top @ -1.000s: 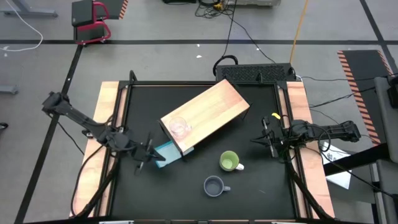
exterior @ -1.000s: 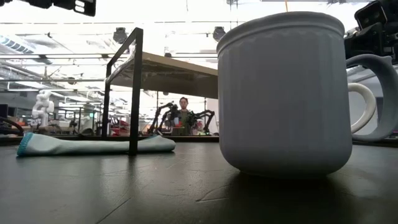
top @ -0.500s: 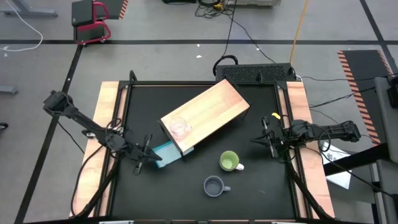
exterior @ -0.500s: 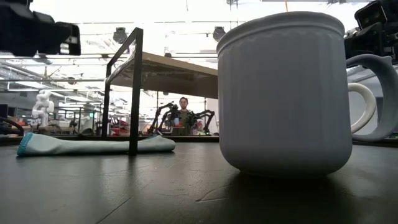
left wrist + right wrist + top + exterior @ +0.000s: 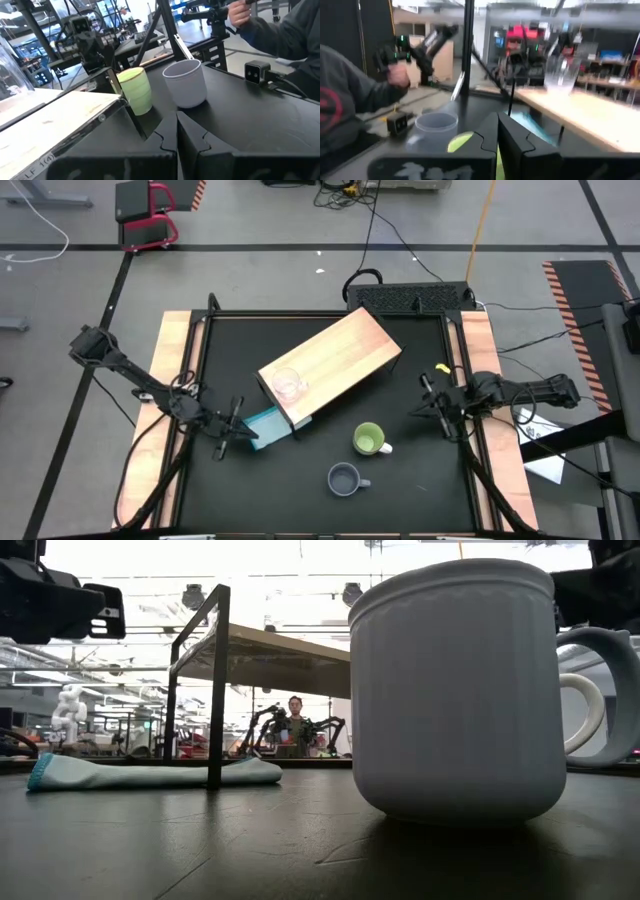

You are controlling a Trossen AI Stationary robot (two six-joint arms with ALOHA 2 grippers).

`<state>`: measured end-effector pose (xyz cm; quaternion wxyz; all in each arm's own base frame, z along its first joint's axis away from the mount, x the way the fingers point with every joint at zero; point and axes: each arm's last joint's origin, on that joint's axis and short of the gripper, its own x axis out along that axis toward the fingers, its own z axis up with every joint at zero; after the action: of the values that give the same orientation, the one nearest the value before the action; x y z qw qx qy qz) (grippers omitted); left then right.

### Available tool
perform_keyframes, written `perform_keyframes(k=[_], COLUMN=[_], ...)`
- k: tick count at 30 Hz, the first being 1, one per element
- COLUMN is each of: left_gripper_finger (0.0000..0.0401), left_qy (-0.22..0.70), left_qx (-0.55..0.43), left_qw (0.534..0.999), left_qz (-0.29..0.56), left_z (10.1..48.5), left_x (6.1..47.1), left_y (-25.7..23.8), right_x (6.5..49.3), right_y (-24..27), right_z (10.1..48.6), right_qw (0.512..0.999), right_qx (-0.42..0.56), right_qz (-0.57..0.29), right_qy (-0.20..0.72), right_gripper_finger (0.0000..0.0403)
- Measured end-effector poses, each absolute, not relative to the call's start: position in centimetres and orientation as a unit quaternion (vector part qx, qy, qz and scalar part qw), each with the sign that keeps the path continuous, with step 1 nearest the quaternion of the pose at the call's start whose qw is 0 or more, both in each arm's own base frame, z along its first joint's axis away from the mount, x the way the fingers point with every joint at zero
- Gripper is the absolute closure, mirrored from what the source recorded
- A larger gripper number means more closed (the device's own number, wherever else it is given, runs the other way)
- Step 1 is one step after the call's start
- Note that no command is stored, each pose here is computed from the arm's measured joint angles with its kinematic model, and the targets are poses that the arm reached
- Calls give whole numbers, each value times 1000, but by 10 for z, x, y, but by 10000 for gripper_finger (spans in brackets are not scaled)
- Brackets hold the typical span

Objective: Stack small to large cups/mugs on shelf
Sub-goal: Put the gray mug on the shelf

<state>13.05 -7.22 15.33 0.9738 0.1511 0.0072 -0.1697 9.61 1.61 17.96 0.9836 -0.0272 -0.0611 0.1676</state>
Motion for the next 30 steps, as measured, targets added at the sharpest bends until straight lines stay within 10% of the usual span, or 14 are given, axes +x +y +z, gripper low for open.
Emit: perform_keyframes(k=[30], left_gripper_finger=[399], left_qy=[37], left_qx=[148], left_qw=[976], left_qz=[-157], left_z=[148], left_x=[133], left_y=[-67], right_x=[119], right_y=[45], right_z=[176], right_qw=[961], right_qx=[-59], right_qz=[267], right_qy=[-46], right_gripper_finger=[403])
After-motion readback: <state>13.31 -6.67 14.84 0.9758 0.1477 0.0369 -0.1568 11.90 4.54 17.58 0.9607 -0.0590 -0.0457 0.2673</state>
